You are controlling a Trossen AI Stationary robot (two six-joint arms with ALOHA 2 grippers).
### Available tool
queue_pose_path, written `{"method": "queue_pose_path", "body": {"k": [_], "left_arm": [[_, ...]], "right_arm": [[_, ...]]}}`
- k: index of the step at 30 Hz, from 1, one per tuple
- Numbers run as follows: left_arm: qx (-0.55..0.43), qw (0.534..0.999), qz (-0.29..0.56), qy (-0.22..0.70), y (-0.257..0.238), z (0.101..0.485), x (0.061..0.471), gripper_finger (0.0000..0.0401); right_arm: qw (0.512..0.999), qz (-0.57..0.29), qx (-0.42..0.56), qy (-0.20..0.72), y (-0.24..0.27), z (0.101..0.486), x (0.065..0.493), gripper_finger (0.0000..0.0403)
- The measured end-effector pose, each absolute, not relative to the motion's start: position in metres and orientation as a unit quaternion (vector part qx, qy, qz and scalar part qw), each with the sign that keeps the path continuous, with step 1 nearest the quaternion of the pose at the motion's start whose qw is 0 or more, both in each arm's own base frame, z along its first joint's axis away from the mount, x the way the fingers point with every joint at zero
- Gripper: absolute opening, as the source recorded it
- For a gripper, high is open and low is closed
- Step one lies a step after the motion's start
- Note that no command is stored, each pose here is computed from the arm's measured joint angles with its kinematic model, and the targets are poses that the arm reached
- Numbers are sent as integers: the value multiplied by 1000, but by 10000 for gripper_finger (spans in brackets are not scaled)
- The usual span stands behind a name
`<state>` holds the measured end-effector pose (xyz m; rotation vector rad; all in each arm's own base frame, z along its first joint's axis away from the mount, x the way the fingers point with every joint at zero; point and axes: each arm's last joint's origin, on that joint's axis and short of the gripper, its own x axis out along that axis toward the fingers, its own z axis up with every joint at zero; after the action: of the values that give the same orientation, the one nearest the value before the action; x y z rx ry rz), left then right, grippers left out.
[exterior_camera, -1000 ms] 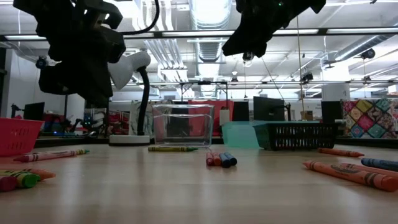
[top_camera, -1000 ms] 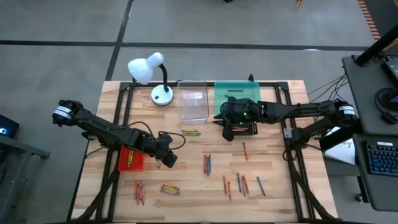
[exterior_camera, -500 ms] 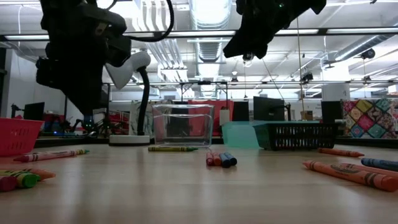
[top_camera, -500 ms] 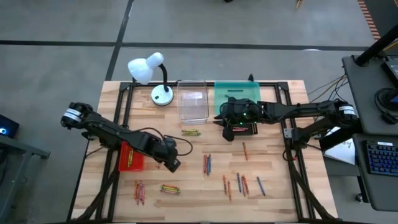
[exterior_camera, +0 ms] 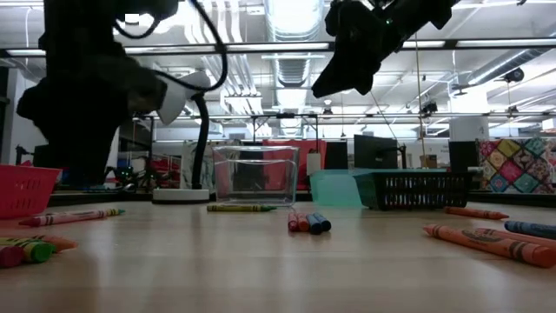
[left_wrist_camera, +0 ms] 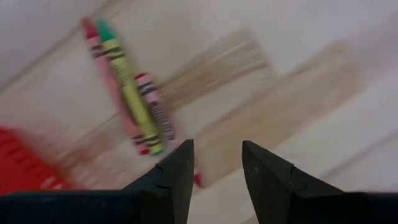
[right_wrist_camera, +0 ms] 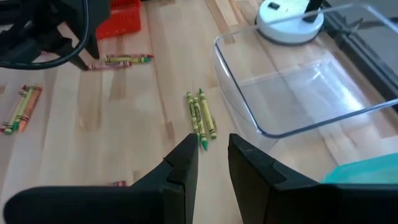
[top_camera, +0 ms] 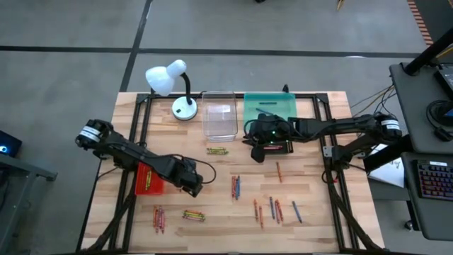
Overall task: Sort crayons
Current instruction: Put the red crayon into the black bin
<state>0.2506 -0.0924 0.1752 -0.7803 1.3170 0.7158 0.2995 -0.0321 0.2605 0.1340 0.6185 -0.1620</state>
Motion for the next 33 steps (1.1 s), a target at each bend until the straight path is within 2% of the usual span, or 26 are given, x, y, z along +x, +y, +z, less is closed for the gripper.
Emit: {"method": "queue_pose_path", "body": {"k": [9,14,22,33], "left_arm": [[-325,635,336,615,-104,151,252,148],[-319,633,338,619,-107,146,252,151],[-317,638,338,616,-108,143,254,139],[-303,654,324,612,-110,136,259,104]], "right_arm": [[940,-81,69,324,-33,247,308,77],[941,-81,69,321,-33,248,309,77],[943,-82,70,316,-33,249,309,77],[943,-81,70,315,-33,249,309,77]]}}
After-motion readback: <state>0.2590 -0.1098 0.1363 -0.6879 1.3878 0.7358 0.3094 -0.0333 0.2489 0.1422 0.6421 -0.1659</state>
